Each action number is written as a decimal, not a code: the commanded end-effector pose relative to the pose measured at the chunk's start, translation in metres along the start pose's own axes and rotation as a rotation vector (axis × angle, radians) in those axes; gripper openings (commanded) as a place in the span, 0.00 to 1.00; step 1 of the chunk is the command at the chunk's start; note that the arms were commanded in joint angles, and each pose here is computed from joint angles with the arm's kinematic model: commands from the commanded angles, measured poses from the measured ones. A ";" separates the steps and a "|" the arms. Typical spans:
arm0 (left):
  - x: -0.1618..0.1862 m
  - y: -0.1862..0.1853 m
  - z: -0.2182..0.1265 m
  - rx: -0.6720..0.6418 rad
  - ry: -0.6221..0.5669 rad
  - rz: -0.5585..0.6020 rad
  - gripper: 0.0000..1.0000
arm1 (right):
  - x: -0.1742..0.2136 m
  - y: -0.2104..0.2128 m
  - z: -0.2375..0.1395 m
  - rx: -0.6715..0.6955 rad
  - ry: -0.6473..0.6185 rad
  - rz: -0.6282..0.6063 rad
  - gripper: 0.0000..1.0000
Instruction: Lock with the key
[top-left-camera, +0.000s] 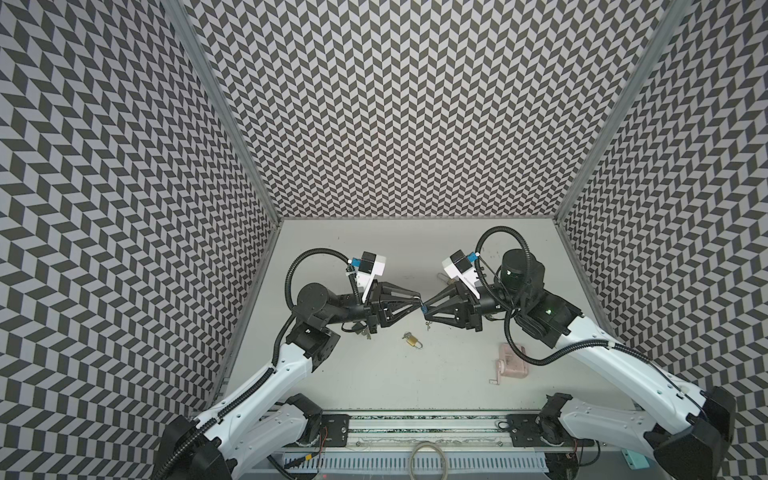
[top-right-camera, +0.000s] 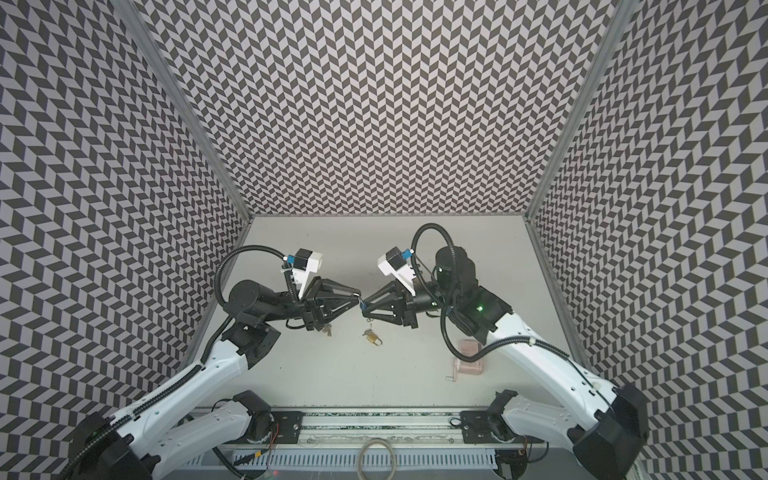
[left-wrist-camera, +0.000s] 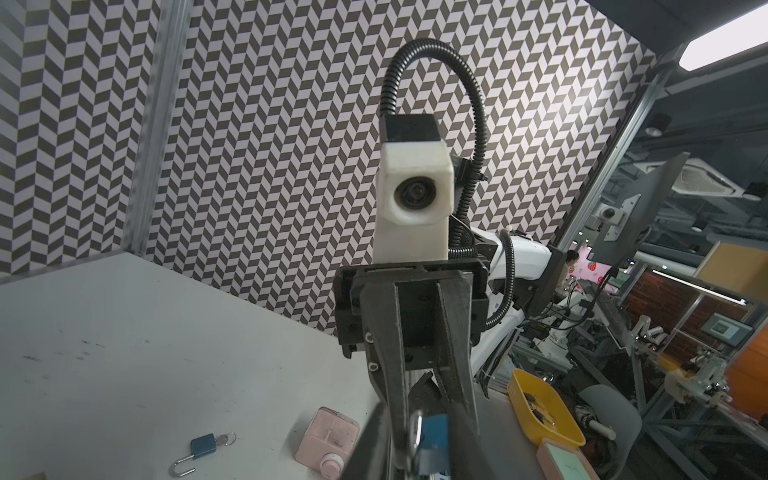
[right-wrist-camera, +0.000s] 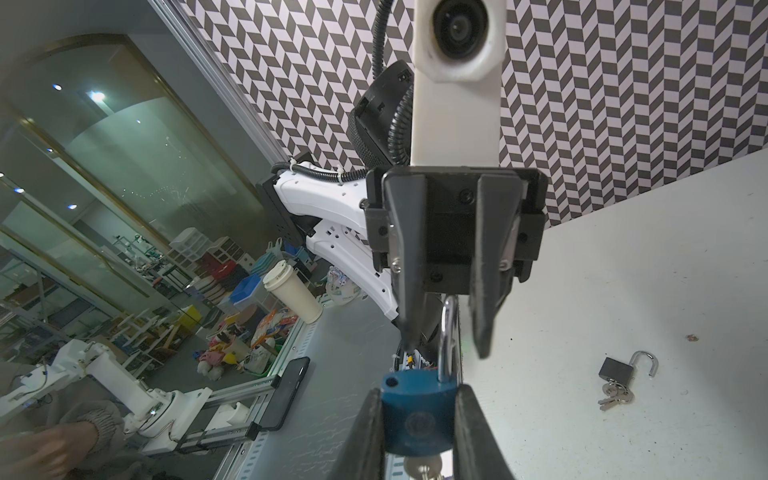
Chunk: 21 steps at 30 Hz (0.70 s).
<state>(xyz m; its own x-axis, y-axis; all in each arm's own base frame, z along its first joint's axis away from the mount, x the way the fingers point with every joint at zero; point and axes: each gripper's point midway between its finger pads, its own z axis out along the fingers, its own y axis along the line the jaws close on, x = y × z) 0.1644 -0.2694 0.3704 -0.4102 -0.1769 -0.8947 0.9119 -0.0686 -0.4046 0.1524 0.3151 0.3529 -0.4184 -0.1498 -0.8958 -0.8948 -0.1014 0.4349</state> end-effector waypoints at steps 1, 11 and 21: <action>-0.015 -0.012 0.001 0.020 -0.021 0.044 0.38 | -0.004 0.007 -0.003 -0.019 -0.011 -0.042 0.00; -0.013 -0.005 0.002 0.001 -0.019 0.030 0.24 | 0.004 0.005 -0.001 -0.032 0.012 -0.020 0.00; -0.015 -0.003 0.003 -0.016 -0.026 0.025 0.00 | -0.002 0.009 -0.003 -0.036 0.000 -0.050 0.00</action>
<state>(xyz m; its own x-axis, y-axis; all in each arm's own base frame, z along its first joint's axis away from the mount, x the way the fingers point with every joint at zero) 0.1681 -0.2699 0.3692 -0.4108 -0.1817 -0.8934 0.9112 -0.0496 -0.4089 0.1491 0.3138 0.3476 -0.4331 -0.1731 -0.8846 -0.8843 -0.1082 0.4541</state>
